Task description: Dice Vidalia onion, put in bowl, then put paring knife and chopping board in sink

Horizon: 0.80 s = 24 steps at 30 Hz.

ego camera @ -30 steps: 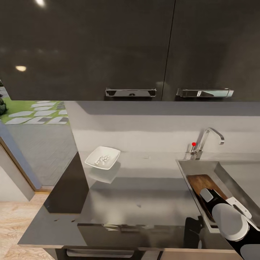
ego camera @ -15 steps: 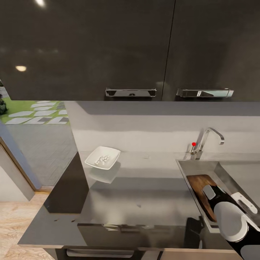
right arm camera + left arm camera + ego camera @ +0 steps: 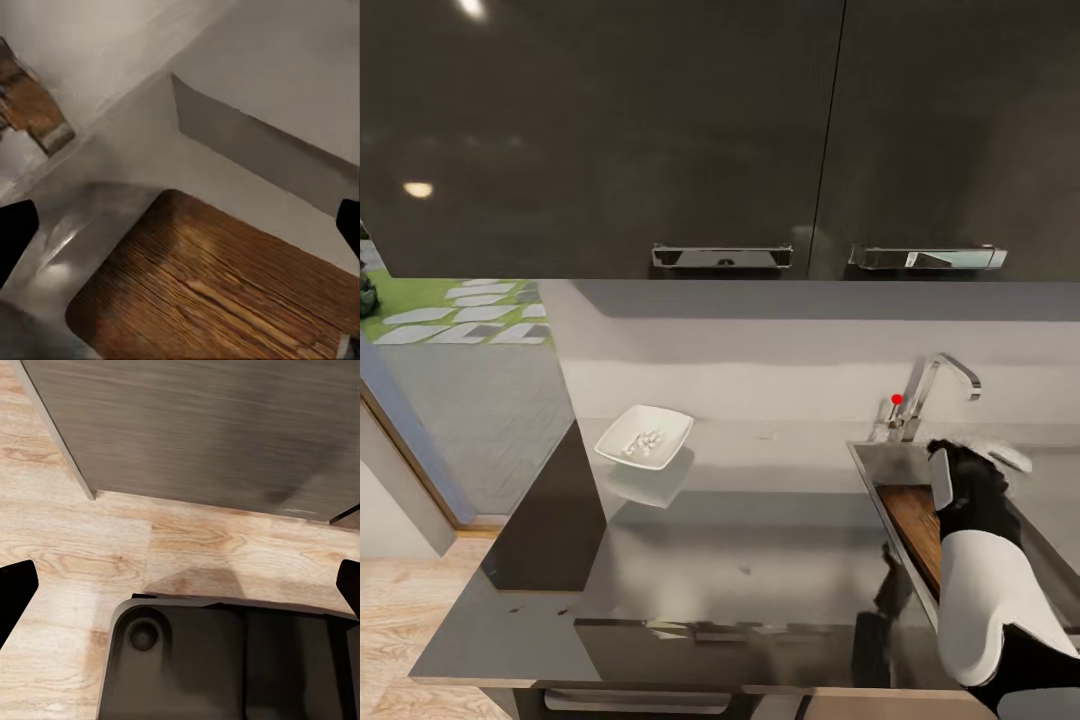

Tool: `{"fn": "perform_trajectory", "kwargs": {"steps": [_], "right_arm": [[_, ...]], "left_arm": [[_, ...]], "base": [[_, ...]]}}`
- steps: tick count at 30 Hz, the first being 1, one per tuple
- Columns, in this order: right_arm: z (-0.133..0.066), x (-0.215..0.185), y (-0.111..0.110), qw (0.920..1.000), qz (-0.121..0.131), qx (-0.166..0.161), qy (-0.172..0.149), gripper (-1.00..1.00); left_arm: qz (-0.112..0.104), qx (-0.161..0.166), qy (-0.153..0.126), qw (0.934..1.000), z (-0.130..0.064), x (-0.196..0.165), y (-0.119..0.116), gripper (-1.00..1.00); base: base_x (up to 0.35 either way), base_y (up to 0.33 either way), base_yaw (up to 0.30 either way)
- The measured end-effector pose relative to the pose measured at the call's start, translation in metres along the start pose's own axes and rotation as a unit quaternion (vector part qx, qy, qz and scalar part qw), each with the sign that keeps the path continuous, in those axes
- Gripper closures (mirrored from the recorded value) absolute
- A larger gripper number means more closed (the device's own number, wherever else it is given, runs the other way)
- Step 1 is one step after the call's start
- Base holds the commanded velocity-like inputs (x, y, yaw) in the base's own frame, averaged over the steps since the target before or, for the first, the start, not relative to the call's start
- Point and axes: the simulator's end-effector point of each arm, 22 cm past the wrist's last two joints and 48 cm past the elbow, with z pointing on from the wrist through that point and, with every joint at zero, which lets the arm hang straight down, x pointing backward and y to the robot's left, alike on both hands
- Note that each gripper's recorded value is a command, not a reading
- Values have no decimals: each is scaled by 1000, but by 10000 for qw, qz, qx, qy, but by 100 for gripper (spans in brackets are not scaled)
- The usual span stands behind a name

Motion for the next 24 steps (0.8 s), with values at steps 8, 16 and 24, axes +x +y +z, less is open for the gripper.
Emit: {"fn": "perform_trajectory", "kwargs": {"steps": [8, 16, 24], "right_arm": [[-30, 7, 108, 9777, -718, -1971, 65, -100], [-49, 15, 144, 9539, -1407, -2651, -22, -100], [-58, 21, 157, 9416, -1598, -2966, -1, -100]], "left_arm": [[1, 3, 0, 10000, 0, 0, 0, -100], [-1, 4, 10, 10000, 0, 1, -1, -100], [-1, 4, 13, 10000, 0, 1, -1, -100]], "base": [[0, 0, 0], [-148, 0, 0], [-335, 0, 0]]}}
